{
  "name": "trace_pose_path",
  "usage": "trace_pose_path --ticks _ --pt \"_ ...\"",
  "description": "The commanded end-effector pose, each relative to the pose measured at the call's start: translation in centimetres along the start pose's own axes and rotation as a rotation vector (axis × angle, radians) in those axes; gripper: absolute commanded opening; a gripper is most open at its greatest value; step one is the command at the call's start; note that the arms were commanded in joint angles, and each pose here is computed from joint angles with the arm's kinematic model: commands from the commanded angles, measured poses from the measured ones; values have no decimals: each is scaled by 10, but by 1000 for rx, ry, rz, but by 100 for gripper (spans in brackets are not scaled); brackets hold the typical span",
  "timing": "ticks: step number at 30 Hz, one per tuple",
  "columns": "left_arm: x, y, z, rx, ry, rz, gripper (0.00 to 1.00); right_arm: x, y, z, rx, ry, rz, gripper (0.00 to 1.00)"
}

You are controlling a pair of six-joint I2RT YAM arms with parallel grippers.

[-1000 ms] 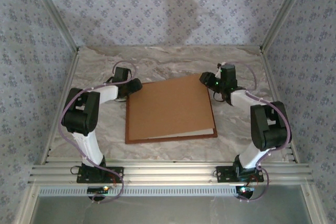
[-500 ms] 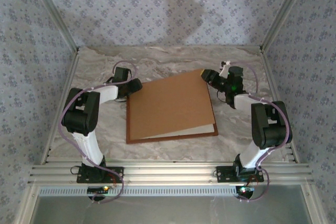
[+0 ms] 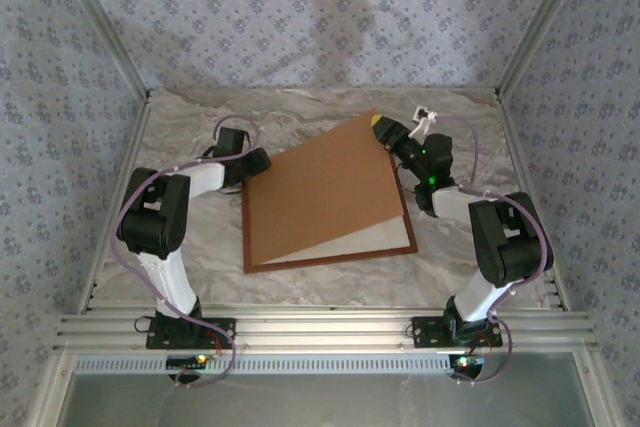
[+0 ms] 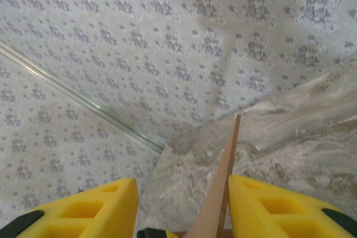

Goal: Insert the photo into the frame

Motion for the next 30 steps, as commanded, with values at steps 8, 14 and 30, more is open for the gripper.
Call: trace_pose_path --ticks 8,14,30 --pt "-19 -44 63 -32 224 236 80 3 -17 62 -90 45 251 52" --pt "-19 -45 63 -31 223 241 80 7 -27 69 -201 150 363 53" --pt "-20 -43 64 -35 227 231 80 10 -41 62 -313 376 334 21"
Point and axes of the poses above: each hand's point on the last joint's axis, 136 mm out from that joint toward the fingers, its own x axis back along the fingers, its own y axis along the line the jaws close on, z = x × y, the point moved 3 cm from there along x, back along the fingers, and after that the axes turned 15 degrees about -x, right-handed, at the moved point
